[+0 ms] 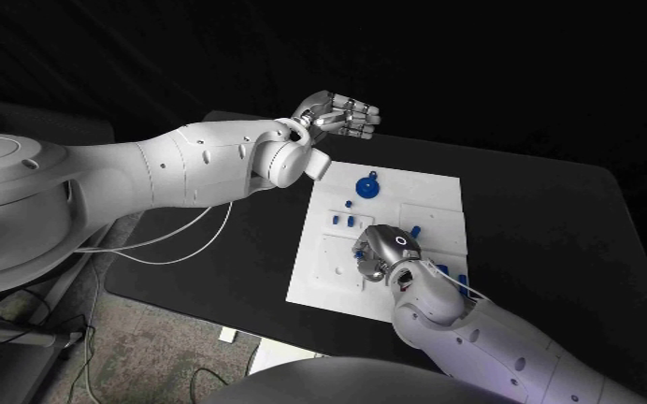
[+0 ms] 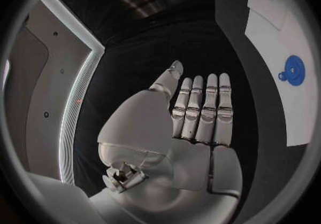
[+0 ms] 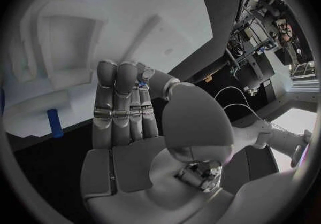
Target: Assemble the parts on the task board
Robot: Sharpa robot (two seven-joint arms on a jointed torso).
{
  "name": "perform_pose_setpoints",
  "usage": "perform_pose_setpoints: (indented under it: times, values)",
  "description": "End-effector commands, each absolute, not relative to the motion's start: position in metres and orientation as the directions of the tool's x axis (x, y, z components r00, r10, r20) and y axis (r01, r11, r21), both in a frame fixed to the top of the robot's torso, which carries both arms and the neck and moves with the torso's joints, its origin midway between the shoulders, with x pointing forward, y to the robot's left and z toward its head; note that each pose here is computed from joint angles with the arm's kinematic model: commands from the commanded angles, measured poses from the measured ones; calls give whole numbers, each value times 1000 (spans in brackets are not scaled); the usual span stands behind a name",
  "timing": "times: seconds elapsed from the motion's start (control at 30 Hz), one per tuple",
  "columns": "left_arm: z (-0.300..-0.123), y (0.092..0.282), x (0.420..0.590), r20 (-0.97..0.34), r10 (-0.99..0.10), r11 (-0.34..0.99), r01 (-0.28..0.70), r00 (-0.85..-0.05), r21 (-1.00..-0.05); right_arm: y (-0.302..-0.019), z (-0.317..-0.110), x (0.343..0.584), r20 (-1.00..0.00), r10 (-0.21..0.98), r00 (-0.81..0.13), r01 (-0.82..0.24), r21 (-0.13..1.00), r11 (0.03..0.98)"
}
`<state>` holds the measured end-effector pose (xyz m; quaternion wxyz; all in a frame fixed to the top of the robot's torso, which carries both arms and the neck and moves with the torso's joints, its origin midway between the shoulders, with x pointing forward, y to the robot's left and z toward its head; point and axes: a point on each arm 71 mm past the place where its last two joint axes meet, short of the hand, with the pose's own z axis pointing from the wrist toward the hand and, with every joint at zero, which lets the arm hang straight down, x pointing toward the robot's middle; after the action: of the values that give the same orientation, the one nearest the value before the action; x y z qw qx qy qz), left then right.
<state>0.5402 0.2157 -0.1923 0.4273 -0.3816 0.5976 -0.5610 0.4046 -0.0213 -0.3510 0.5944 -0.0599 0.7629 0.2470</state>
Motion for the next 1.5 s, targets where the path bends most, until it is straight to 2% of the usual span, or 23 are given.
perform_pose_setpoints:
  times: [0.03,1.5]
  values:
    - [-191,212,540,-78,-929,73,28,-362,-997,-20,-355,403,-937,180,-300,-389,292,874]
    - [-191,213,539,-80,-928,76,23,-365,-997,-19,-361,399,-935,148,-321,-400,276,874]
